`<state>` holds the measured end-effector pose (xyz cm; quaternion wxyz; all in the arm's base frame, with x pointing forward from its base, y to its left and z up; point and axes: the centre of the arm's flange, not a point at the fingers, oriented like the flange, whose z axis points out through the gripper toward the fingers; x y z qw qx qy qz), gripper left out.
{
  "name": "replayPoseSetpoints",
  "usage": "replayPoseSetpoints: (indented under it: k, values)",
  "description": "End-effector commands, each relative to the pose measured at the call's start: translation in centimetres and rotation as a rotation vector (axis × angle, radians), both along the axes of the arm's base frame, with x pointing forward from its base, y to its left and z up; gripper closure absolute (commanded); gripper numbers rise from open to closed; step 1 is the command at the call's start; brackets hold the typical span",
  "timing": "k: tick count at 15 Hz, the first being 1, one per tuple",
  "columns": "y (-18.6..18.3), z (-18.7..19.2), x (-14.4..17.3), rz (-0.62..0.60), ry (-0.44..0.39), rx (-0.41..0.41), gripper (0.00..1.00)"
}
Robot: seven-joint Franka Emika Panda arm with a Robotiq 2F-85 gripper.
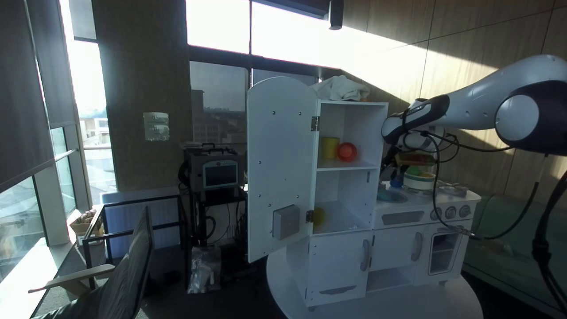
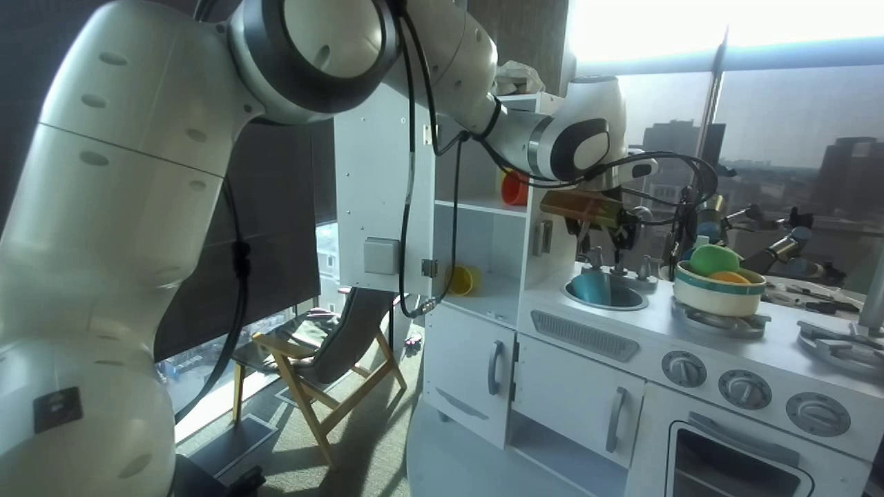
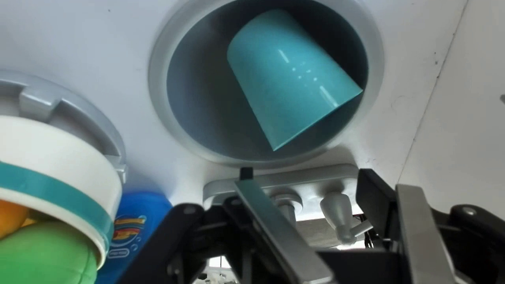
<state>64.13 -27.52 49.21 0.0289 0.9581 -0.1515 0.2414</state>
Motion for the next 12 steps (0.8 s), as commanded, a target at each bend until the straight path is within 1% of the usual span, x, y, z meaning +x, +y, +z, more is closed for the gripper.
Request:
replayPoseSetpoints:
  k: [1,6,10,12]
  values:
    - [-0.2,3.4,-2.2,-0.027,0.009,-0.042,0.01]
    - [-1.8,7.5,-7.0,-0.075,0.079,-0.184,0.00]
    - [-1.5,10.3,-11.9,-0.081,0.161,-0.236,0.00]
    - [0.1,11.8,-14.3,-0.033,0.196,-0.235,0.00]
